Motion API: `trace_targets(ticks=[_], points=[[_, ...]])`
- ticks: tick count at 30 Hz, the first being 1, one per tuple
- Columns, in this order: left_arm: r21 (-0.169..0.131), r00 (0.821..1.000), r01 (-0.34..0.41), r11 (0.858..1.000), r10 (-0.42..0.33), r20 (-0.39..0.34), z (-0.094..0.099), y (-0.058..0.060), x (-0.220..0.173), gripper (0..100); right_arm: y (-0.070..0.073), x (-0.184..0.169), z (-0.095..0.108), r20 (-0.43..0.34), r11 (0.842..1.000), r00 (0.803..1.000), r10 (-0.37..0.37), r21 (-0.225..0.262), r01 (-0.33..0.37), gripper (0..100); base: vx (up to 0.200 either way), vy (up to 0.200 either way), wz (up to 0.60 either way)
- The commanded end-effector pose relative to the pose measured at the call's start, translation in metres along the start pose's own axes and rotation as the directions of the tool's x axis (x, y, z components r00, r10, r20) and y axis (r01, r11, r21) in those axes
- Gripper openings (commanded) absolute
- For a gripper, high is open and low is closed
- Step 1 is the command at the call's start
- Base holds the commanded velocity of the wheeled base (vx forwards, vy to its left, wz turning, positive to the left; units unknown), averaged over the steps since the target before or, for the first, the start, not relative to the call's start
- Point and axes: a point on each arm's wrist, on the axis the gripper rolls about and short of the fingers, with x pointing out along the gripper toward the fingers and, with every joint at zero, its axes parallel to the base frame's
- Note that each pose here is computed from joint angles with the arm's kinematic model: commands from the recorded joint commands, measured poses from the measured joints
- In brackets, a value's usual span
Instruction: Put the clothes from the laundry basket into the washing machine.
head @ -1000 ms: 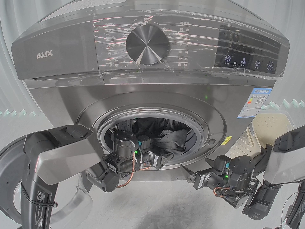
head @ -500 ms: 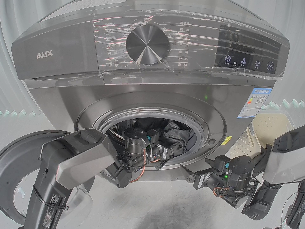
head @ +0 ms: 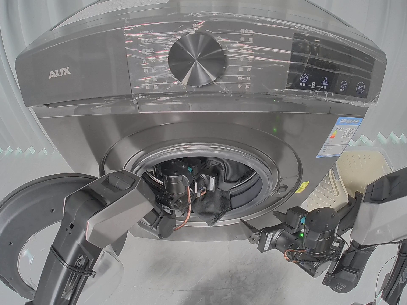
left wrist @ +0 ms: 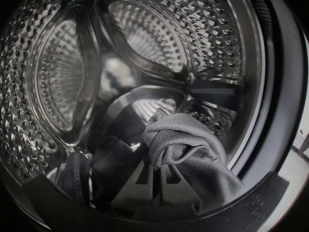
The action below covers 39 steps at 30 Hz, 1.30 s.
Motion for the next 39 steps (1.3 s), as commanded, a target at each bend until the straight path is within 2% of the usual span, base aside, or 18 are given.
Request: trace_targets(ticks=[1, 5, 9, 10, 15, 19, 22, 27, 34, 39], points=[[-0.001, 0.994, -0.097, 0.995, 0.097, 0.056, 0.003, 0.023, 0.014, 0, 0.0, 0.0, -0.001, -0.002, 1.0, 1.0, 0.0, -0.001, 0.0, 100, 0.0, 0.0, 0.0], [-0.005, 0.991, -0.118, 0.993, 0.118, 0.067, 0.008, 0.027, 0.017, 0, 0.0, 0.0, -0.001, -0.004, 1.0, 1.0, 0.0, -0.001, 0.0, 100, 0.0, 0.0, 0.0], [-0.002, 0.991, -0.124, 0.992, 0.124, 0.053, 0.005, 0.03, 0.016, 0, 0.0, 0.0, -0.001, -0.002, 1.0, 1.0, 0.0, -0.001, 0.0, 100, 0.0, 0.0, 0.0], [-0.002, 0.991, -0.126, 0.992, 0.125, 0.053, 0.005, 0.031, 0.016, 100, 0.0, 0.0, -0.001, -0.004, 1.0, 1.0, 0.0, -0.001, 0.0, 100, 0.0, 0.0, 0.0], [-0.003, 0.992, -0.119, 0.993, 0.119, 0.05, 0.007, 0.03, 0.013, 100, 0.0, 0.0, -0.001, -0.004, 1.0, 1.0, 0.0, -0.001, 0.0, 100, 0.0, 0.0, 0.0], [0.011, 0.994, -0.072, 0.997, 0.072, -0.08, 0.011, 0.017, -0.021, 100, 0.0, 0.0, -0.001, -0.004, 1.0, 1.0, 0.0, -0.001, 0.0, 100, 0.0, 0.0, 0.0], [0.017, 0.986, -0.011, 1.0, 0.013, -0.169, 0.007, 0.007, -0.044, 100, 0.0, 0.0, -0.001, -0.002, 1.0, 1.0, 0.0, -0.001, 0.0, 100, 0.0, 0.0, 0.0], [0.037, 0.972, 0.031, 0.999, -0.022, -0.233, 0.004, -0.005, -0.066, 100, 0.0, 0.0, -0.001, -0.002, 1.0, 1.0, 0.001, -0.001, -0.001, 100, 0.0, 0.0, 0.0], [0.058, 0.956, 0.094, 0.994, -0.074, -0.284, -0.004, -0.02, -0.081, 100, 0.0, 0.0, -0.001, -0.004, 1.0, 1.0, 0.0, -0.001, 0.0, 100, 0.0, 0.0, 0.0], [0.049, 0.961, 0.124, 0.991, -0.107, -0.254, -0.001, -0.028, -0.076, 100, 0.0, 0.0, -0.001, -0.004, 1.0, 1.0, 0.0, -0.001, 0.0, 100, 0.0, 0.0, 0.0]])
